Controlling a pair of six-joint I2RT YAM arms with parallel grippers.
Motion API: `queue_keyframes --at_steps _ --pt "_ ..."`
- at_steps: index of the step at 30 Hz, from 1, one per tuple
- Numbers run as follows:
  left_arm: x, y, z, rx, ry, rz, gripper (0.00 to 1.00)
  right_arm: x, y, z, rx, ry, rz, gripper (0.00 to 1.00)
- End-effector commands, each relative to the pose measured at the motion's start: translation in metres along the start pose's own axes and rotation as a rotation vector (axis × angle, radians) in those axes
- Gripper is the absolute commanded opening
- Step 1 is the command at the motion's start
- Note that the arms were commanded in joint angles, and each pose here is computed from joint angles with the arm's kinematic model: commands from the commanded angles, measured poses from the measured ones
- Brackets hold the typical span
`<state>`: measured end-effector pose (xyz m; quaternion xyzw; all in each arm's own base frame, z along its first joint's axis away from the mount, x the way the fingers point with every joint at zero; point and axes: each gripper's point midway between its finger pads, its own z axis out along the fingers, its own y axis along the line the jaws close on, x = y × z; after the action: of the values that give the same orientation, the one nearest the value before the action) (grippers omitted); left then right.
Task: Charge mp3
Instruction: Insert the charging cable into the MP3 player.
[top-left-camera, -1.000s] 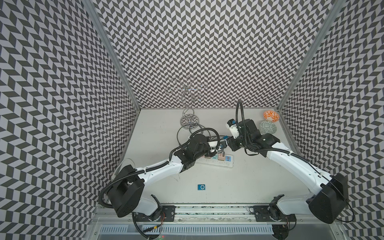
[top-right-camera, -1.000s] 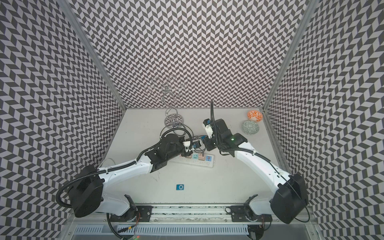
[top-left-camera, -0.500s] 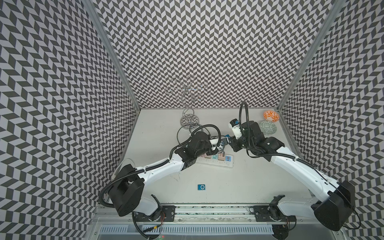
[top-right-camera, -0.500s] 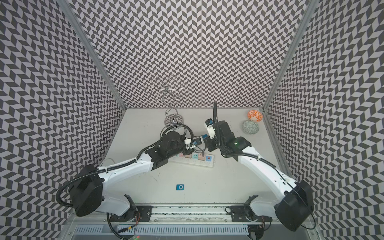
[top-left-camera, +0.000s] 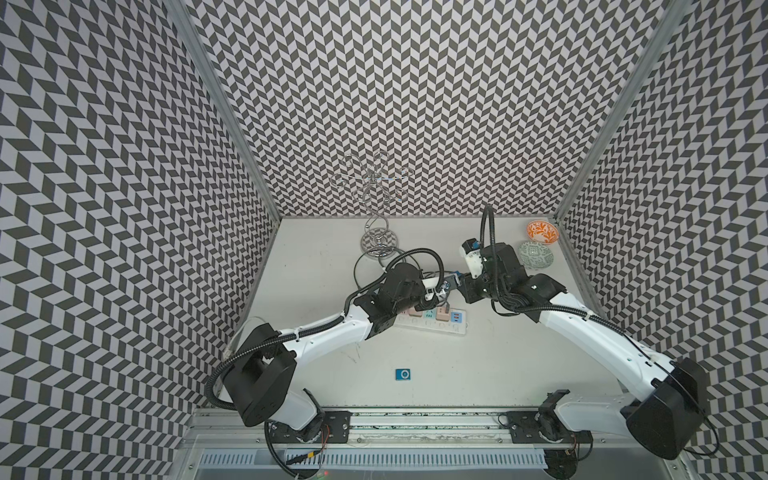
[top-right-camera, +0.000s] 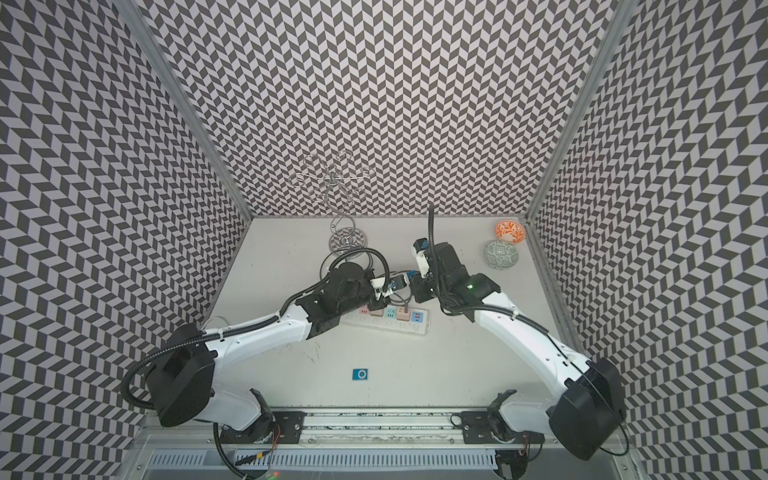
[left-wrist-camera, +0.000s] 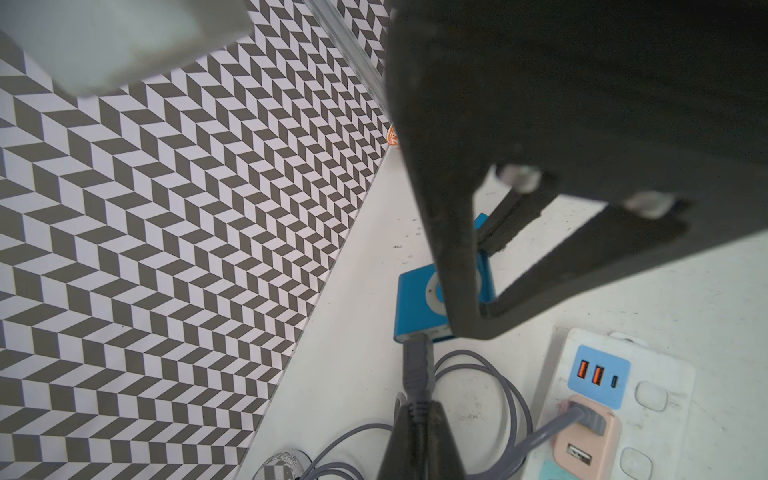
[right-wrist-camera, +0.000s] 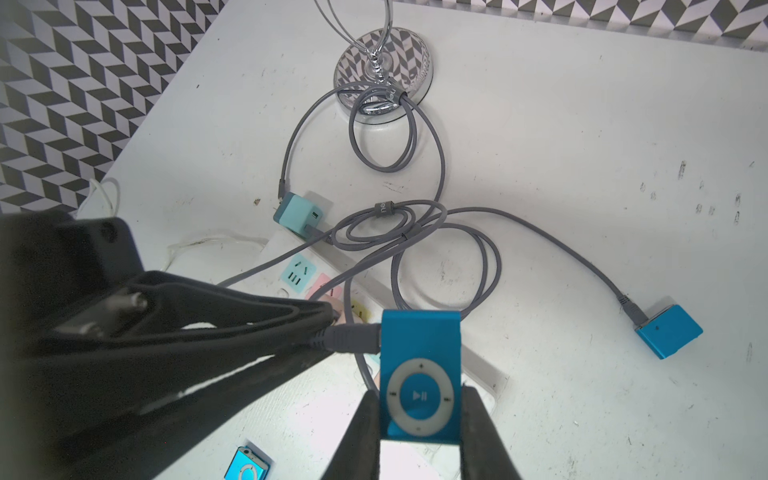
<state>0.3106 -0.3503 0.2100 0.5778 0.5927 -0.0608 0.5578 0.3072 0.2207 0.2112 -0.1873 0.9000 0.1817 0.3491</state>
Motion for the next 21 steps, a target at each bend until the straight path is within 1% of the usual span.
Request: queue_keyframes --at_steps 1,8,14,18,21 --pt "-0.035 0.001 0.006 0.012 -0.117 0.003 0.0 -0.015 0.059 -0.007 -0.241 -0.055 -0.036 0.13" --pt "-0.032 0.006 0.013 0.01 -0.124 -0.007 0.0 -0.01 0.081 -0.007 -0.36 -0.04 -0.019 0.13" --pt "-0.025 0.02 0.013 -0.001 -0.126 -0.016 0.0 -0.02 0.062 -0.003 -0.292 -0.08 0.033 0.14" --pt "-0.027 0.041 0.01 -0.054 -0.132 -0.011 0.09 -0.035 0.024 0.007 -0.15 -0.104 0.083 0.14" --pt "-0.027 0.061 0.004 -0.095 -0.147 -0.034 0.23 -0.048 -0.01 0.017 -0.035 -0.111 0.129 0.14"
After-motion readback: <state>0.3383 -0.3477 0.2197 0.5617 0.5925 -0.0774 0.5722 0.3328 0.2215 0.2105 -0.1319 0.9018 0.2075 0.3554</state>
